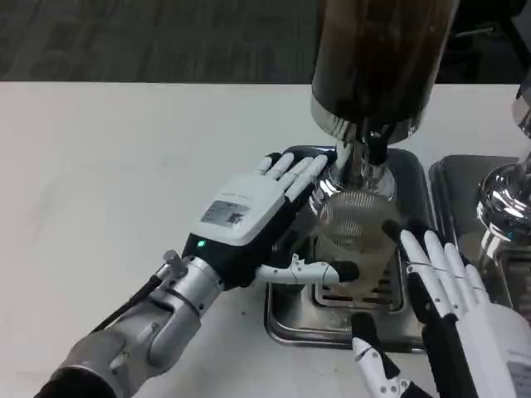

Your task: Grasp the cup under the faucet to collect the drink, then remove the cup.

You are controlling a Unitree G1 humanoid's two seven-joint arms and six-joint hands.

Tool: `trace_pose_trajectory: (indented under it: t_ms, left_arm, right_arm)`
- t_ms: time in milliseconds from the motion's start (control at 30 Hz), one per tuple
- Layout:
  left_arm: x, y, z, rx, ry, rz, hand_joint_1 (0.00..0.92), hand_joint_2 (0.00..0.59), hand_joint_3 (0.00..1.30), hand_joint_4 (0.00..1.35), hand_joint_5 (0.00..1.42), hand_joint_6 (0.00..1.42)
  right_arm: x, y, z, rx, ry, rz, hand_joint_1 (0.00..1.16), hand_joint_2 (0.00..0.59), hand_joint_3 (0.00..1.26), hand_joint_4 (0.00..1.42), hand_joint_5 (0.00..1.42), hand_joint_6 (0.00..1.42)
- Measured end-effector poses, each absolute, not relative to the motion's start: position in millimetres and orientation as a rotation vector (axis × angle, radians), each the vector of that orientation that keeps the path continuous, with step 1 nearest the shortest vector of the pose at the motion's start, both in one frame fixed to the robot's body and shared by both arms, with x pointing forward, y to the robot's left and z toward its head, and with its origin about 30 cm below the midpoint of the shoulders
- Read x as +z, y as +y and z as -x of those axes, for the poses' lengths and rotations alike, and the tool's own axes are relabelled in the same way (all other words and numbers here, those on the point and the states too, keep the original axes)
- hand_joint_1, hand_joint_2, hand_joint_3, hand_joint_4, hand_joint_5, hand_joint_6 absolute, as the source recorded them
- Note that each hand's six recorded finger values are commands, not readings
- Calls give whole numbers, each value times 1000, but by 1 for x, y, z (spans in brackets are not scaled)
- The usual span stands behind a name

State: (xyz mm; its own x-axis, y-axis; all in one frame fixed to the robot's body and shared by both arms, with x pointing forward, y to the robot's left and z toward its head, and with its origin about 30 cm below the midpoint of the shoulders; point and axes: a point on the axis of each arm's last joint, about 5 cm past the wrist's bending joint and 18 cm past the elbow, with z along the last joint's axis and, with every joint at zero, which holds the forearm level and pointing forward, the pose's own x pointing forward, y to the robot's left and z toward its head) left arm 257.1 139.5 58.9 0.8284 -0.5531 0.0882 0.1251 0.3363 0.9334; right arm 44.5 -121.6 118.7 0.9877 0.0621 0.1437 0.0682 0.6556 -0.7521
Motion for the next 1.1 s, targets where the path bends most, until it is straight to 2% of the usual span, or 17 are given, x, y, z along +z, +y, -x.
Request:
trace_pose_trajectory:
  t_ms: [300,467,600,767,867,933,1100]
  left_arm:
    - [73,168,-241,-357,-475,-1054,0,42,4,0,0,0]
    - [88,191,-222,-304,-497,-978,0,61,71,0,40,0]
    - [111,211,-211,-240,-587,-816,0,98,169,130,163,94]
    - [138,228,-213,-248,-647,-582,0,111,250,244,270,198]
    - [158,235,-224,-333,-654,-415,0,106,283,305,330,248]
    - [175,238,-238,-435,-654,-286,0,107,294,301,341,251]
    - [206,233,-266,-704,-633,-165,0,92,253,238,313,206]
  right_arm:
    - [119,-122,-47,0,-175,852,369,485,73,0,0,0]
    - [119,-123,-49,1,-182,847,369,485,73,0,0,0]
    - [118,-124,-49,3,-181,845,369,485,73,0,0,0]
    - [118,-125,-51,-1,-185,844,369,485,73,0,0,0]
    - [115,-125,-54,2,-182,849,369,485,73,0,0,0]
    - [113,-125,-55,3,-178,848,369,485,73,0,0,0]
    - [109,-126,-58,-13,-152,857,369,485,70,0,0,0]
